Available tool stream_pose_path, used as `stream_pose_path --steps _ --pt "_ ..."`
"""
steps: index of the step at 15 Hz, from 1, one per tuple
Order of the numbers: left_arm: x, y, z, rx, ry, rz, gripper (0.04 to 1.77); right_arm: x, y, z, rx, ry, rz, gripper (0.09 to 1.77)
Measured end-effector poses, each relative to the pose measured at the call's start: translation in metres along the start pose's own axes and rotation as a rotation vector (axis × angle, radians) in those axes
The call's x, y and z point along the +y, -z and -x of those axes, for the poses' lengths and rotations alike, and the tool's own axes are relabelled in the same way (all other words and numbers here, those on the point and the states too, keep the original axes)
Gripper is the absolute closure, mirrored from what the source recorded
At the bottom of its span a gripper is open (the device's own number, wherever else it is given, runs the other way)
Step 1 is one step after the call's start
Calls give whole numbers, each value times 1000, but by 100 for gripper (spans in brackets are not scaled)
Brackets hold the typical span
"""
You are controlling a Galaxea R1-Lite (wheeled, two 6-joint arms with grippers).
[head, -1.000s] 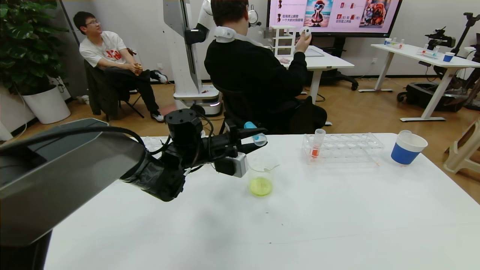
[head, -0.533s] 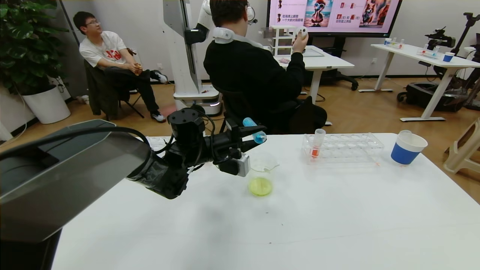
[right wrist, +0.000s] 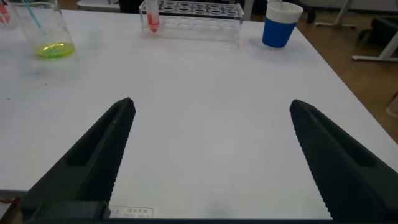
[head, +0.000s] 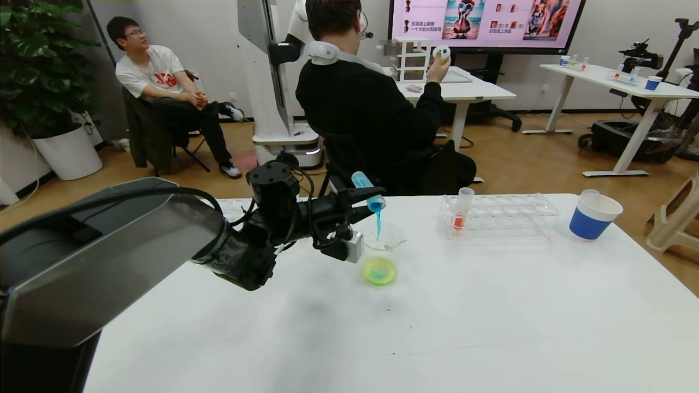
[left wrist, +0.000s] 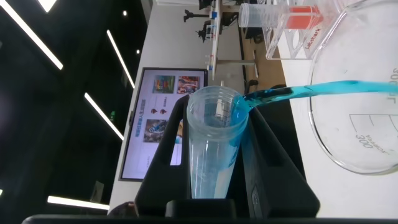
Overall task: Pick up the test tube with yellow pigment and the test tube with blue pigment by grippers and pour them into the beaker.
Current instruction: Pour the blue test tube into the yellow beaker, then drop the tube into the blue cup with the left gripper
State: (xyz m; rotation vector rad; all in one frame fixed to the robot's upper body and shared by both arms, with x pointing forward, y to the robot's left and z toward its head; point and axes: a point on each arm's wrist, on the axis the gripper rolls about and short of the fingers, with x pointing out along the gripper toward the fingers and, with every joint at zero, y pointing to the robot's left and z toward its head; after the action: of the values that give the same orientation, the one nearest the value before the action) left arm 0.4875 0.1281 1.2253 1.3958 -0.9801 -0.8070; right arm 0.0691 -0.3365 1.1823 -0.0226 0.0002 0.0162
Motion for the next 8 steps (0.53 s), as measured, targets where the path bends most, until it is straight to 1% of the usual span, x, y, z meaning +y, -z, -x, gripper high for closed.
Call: stream_pose_path --steps 2,5,8 --pt "-1 0 0 1 -6 -37 131 0 0 0 0 0 0 12" --pt "0 1 1 34 -30 -106 131 0 0 0 0 0 0 12" --pt "-4 -1 2 35 -33 -177 131 0 0 0 0 0 0 12"
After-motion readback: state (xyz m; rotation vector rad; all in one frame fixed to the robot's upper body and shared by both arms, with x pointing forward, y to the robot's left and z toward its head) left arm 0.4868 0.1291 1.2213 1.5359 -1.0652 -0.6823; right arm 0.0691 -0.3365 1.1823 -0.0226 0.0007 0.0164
